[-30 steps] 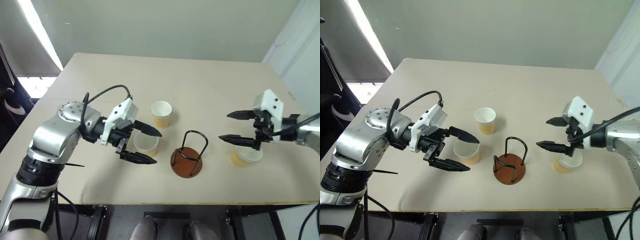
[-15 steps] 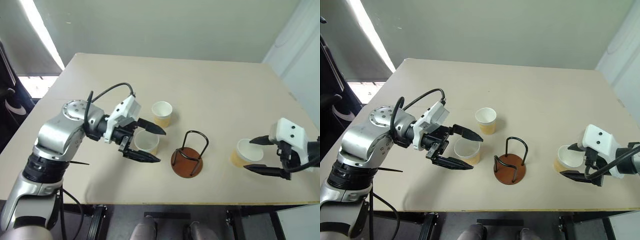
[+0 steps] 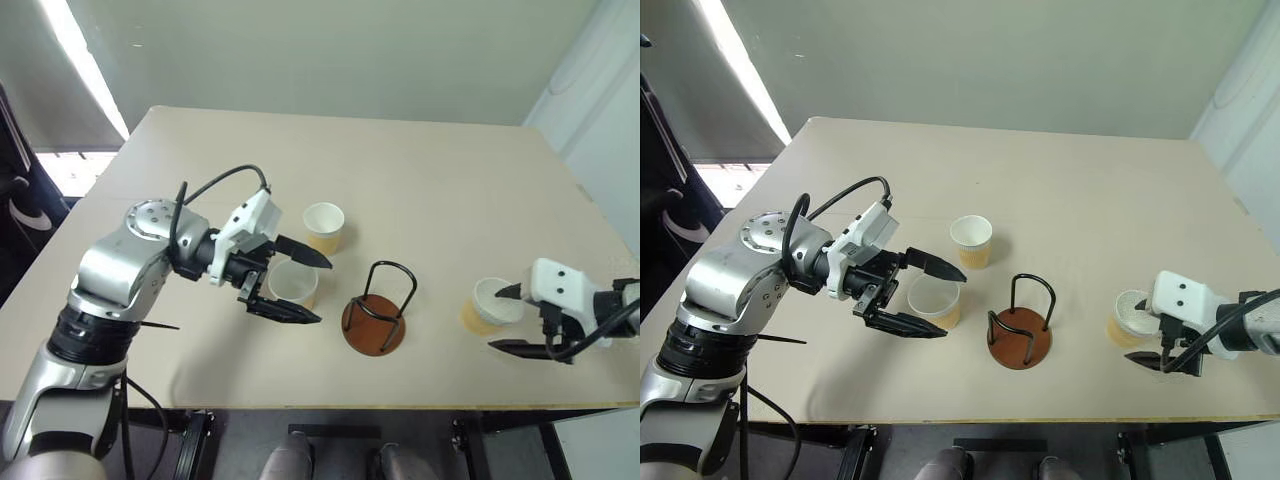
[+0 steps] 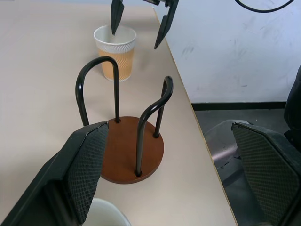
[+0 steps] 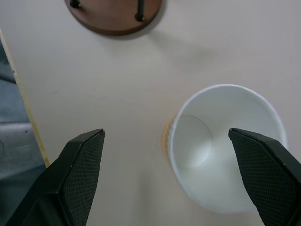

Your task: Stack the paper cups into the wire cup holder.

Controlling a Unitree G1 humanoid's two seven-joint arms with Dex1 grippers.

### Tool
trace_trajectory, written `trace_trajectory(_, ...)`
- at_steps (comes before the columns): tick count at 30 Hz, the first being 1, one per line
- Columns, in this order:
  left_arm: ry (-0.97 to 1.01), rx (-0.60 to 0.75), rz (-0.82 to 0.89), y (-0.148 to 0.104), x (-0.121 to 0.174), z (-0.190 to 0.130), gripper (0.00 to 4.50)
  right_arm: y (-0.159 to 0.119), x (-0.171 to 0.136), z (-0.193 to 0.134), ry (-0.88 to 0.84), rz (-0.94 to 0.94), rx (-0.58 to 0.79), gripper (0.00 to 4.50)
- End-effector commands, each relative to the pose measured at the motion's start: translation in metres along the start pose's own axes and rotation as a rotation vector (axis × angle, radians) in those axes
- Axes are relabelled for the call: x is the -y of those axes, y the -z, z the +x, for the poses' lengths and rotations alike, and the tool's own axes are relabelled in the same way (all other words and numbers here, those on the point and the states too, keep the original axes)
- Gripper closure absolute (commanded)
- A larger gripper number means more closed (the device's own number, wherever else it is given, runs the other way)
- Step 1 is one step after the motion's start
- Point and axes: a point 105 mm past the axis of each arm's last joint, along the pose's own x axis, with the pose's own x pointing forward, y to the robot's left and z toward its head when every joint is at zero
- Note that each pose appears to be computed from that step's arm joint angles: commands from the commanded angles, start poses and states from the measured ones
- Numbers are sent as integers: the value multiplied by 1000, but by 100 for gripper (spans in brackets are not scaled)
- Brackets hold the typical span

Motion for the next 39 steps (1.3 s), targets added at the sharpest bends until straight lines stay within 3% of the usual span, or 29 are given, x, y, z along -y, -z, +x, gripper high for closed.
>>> trace_trajectory(1,4,-5,42,-7,3,-1,0,4,4,5,4,-41,-25,20)
trace_trajectory(4,2,-7,43,-8,4,-1,0,6,7,11,-3,-49,-35,77)
trace_trajectory(14,-2,-12,42,-7,5,-1,0,5,13,0,4,-57,-38,431)
trace_trajectory(15,-2,-13,42,-7,4,-1,0,3,14,-3,12,-61,-33,445)
trace_trajectory(19,-5,-23,42,-6,4,-2,0,-15,19,-17,45,-87,11,445)
trace_trajectory(23,-21,-37,29,-2,3,-7,0,-54,22,-35,86,-173,91,445)
trace_trajectory(31,-25,-48,20,2,0,-9,0,-135,3,-53,123,-524,170,445)
trace_trajectory(35,-16,-48,21,2,-4,-8,0,-166,-20,-50,2,-569,284,445)
trace_trajectory(39,-10,-46,22,4,-6,-9,0,-174,-34,-44,-81,-585,301,445)
